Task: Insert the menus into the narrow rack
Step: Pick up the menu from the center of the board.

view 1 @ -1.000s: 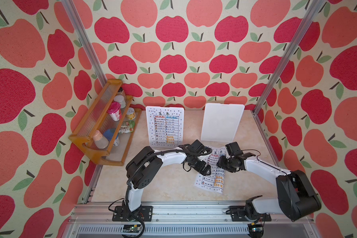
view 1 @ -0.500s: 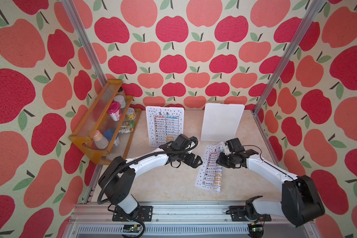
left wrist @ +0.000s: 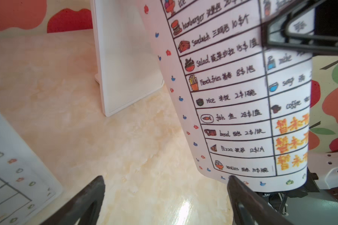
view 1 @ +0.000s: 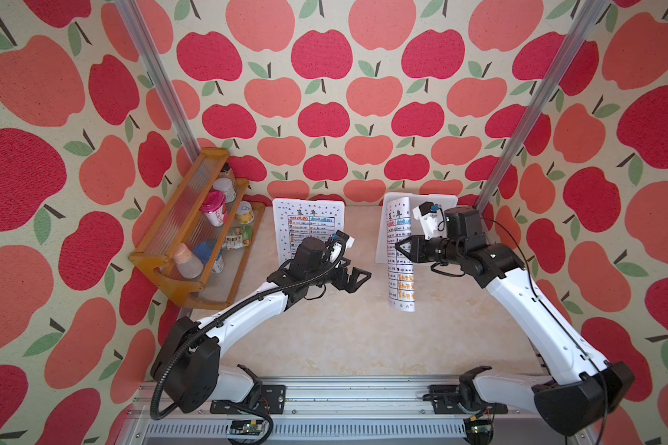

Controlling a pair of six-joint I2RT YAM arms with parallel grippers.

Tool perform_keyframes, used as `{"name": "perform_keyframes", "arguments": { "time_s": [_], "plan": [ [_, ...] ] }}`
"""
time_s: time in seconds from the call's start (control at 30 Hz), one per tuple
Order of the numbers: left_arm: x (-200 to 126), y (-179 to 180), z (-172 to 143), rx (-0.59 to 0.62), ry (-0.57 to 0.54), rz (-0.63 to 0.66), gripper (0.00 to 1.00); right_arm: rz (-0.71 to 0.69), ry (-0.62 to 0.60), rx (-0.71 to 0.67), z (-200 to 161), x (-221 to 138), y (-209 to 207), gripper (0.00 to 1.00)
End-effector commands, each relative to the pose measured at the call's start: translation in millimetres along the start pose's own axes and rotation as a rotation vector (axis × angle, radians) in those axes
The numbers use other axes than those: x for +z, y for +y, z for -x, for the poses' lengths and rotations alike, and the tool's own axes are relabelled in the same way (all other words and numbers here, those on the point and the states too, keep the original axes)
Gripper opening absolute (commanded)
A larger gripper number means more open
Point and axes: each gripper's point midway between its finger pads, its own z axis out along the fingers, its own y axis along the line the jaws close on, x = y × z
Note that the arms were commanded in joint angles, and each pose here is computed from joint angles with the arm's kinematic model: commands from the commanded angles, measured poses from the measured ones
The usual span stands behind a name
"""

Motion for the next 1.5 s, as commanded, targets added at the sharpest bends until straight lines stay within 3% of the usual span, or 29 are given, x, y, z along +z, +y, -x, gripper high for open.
{"name": "perform_keyframes", "arguments": {
  "time_s": [0.0,0.2,0.37,0.6,0.83,1.17,1.47],
  "plan": [
    [-14,-31,47,0.122,-0.141,-0.145,1.00,0.095,0.019,-0.077,13,-6,25,0.26],
    [-25,-48,84,0.236,-0.239,-0.295,0.99,0.261,-0.013,-0.118,47,-19,66,0.26],
    [-33,-60,101,0.319,-0.232,-0.380,0.99,0.253,0.012,-0.153,58,-24,70,0.26],
    [-37,-55,110,0.273,-0.206,-0.510,0.99,0.294,0.018,-0.164,69,-33,76,0.26],
    [-29,-57,120,0.276,-0.187,-0.551,0.99,0.382,0.011,-0.165,83,-44,93,0.26],
    [-11,-63,136,0.264,-0.185,-0.648,0.99,0.369,0.028,-0.192,88,-46,94,0.26],
    [-11,-62,133,0.271,-0.182,-0.646,0.99,0.336,0.035,-0.183,92,-38,81,0.26]
  ]
}}
